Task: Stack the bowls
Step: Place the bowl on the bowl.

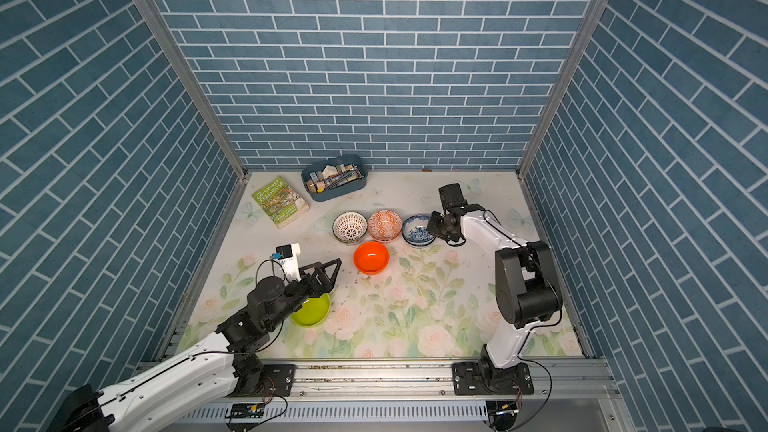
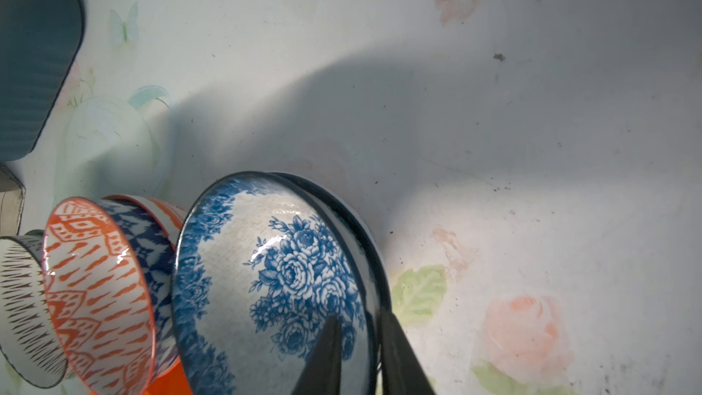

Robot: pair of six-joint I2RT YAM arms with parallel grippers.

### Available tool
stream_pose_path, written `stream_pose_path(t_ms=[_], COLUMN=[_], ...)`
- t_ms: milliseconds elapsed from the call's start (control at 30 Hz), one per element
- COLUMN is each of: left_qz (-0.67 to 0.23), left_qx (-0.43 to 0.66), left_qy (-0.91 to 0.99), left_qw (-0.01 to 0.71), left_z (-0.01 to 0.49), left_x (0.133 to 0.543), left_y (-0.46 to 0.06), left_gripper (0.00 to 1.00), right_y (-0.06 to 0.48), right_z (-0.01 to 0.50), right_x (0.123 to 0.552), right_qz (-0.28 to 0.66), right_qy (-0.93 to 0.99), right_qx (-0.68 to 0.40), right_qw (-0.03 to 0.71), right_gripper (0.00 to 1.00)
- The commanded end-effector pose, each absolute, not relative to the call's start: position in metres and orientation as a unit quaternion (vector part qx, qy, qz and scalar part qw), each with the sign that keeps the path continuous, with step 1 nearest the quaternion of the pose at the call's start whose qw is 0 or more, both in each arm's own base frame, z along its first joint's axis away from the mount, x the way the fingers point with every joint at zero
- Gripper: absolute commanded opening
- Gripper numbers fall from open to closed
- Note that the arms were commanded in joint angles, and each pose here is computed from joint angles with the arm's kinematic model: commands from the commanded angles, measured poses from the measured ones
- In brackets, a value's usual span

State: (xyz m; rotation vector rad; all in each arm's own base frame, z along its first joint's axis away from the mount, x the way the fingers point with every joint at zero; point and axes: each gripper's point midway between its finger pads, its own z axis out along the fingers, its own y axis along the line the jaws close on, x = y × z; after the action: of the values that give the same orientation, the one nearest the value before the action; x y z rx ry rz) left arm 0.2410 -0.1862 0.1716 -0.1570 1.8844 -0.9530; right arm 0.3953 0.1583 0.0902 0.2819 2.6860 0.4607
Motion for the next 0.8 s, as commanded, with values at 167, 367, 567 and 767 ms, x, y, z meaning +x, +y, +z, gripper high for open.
stream_pose_path(t_ms=[167, 367, 567, 767], left_qz=[-0.393, -0.392, -0.392, -0.392], left_qx=[-0.065, -0.064, -0.064, -0.064], left_qy=[0.772, 0.773, 0.773, 0.773], left_qw=[0.496, 0.495, 0.495, 0.494], left_z=[0.172, 0.172, 0.171, 0.171], left_x=[0.241, 0.241, 0.242, 0.242], left_y=[-0.184, -0.184, -0.184, -0.184], left_gripper=[1.00, 1.00, 1.00, 1.00], right_y=[0.156, 0.153, 0.153, 0.155], right_z=[0.103, 0.101, 0.092, 0.085], right_x=[0.390, 0.383, 0.379, 0.381], right_qz=[0.161, 0.159, 0.163, 0.163], right_qy=[0.959, 0.960, 0.960, 0.961], right_qx=[0.093, 0.095, 0.099, 0.100], right_qw=[0.213, 0.212, 0.207, 0.200], right_gripper=[0.29, 0.21, 0.08, 0.02])
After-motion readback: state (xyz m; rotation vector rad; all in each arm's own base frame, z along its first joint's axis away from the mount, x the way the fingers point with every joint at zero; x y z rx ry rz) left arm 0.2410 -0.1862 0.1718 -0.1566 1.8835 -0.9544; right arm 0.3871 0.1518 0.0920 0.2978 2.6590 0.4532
